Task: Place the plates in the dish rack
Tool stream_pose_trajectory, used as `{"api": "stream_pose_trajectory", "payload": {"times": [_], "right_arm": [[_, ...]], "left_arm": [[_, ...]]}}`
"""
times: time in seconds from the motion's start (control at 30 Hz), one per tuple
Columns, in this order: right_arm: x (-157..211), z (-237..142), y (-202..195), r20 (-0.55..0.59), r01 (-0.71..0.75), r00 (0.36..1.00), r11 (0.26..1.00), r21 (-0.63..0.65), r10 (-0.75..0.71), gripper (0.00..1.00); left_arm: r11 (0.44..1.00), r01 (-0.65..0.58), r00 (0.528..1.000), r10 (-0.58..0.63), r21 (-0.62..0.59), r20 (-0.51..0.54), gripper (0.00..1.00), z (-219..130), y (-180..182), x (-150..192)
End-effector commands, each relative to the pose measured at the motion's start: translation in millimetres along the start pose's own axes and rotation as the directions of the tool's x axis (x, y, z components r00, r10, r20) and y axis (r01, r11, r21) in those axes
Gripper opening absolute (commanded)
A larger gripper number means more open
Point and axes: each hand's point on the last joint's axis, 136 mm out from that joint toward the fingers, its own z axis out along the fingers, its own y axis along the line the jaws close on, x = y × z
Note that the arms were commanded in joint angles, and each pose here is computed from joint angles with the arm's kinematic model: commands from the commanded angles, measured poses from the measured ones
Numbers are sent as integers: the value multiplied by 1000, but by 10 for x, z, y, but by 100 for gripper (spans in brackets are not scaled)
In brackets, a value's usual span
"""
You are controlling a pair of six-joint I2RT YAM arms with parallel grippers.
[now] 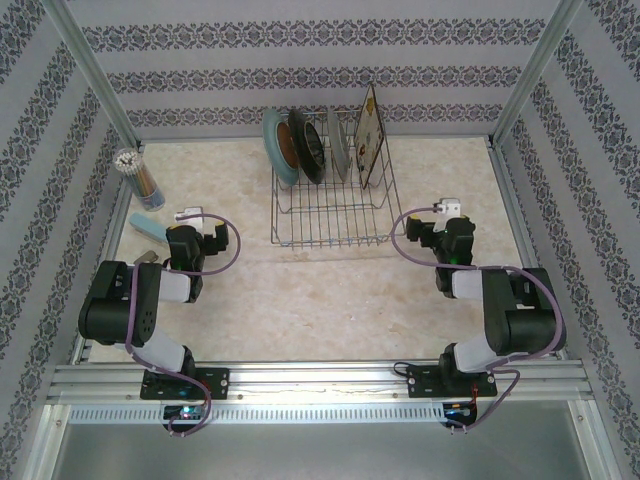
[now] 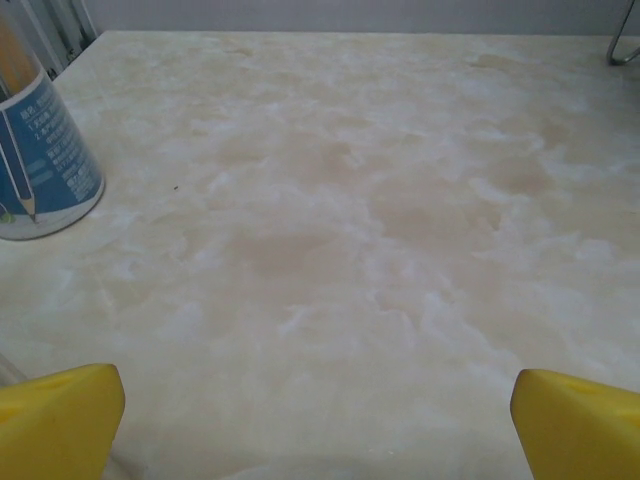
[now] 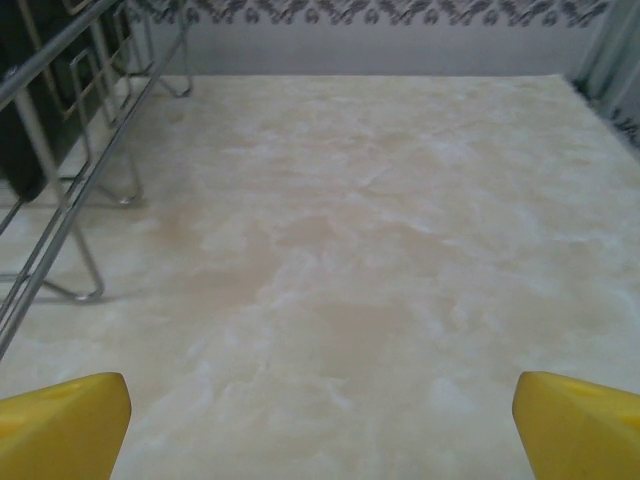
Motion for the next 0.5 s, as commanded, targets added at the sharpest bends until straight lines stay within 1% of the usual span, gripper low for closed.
{"api": "stream_pose_trajectory", "payload": {"times": [0.0,0.03,0.1,0.47], "right_arm": [[-88,-17,136,49,4,999,997,-82,0,98],[-112,-20,136,67,1,998,997,-83,4,98],[-98,-23,149,46,1,999,995,-99,3,98],[-105,-26,140,54,-1,999,995,-101,7,98]], "left_arm": [[1000,-11,999,9,24,53,100,-6,-55,-109],[1000,-10,998,9,24,54,100,-5,-54,-112],[1000,-10,998,9,25,56,100,-6,-58,-116],[999,-14,999,13,36,52,100,-3,-79,-108]]}}
